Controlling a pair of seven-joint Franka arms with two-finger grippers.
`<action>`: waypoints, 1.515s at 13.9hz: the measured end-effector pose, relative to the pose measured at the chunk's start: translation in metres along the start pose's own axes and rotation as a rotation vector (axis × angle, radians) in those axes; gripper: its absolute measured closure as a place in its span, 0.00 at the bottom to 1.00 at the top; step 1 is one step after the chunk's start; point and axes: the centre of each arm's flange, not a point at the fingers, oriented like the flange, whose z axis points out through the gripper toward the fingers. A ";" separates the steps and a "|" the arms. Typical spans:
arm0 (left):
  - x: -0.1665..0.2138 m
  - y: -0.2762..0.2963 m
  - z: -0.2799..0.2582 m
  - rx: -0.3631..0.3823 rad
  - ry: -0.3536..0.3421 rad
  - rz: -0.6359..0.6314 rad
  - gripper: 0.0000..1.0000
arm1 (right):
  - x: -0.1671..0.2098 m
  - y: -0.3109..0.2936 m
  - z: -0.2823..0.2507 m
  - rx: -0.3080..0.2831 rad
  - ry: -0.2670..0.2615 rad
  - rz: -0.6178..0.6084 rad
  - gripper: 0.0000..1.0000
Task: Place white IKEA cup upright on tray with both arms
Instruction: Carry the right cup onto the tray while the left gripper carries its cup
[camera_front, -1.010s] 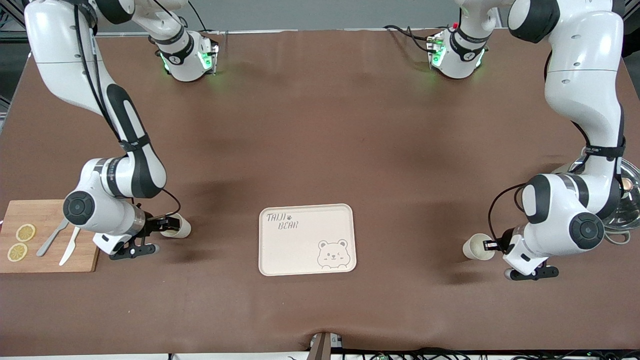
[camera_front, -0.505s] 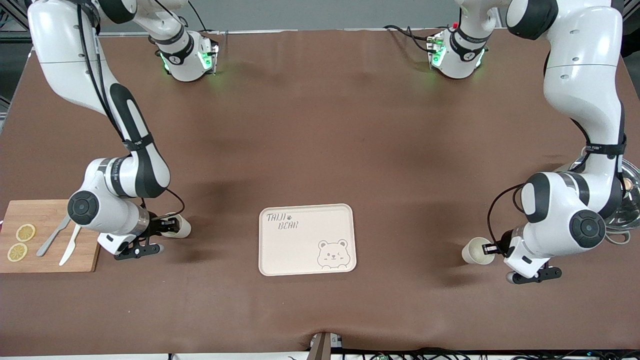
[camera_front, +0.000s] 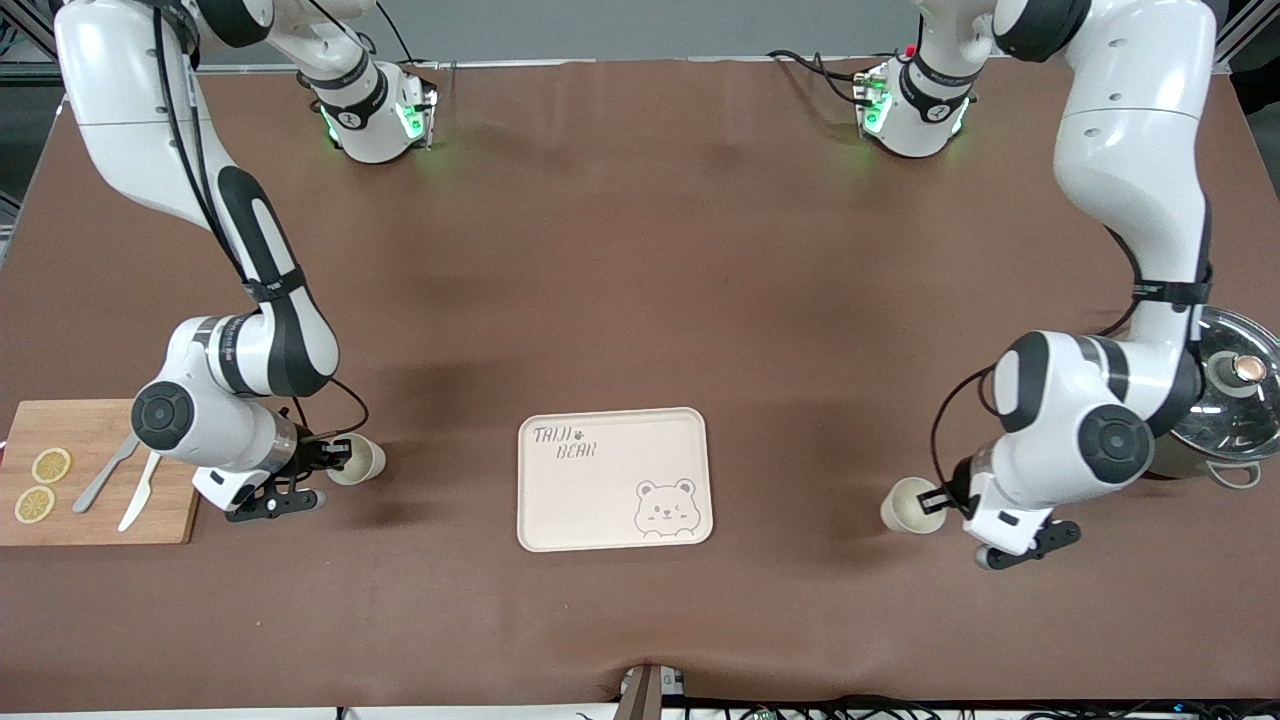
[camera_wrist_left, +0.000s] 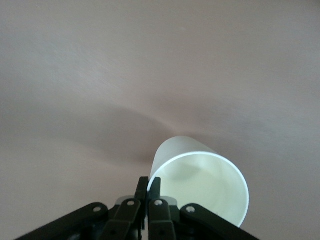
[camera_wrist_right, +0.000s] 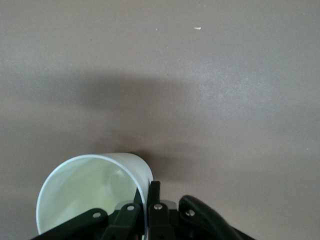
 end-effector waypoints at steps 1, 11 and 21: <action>-0.008 0.015 0.000 -0.002 0.000 -0.021 0.97 | 0.001 0.000 -0.003 0.006 -0.007 0.003 0.97; -0.091 0.142 -0.016 -0.036 0.018 -0.157 0.97 | 0.035 -0.083 -0.079 0.098 -0.020 0.216 0.97; -0.149 0.207 -0.027 -0.101 -0.040 -0.318 0.97 | 0.028 -0.251 -0.062 0.098 0.018 0.336 0.97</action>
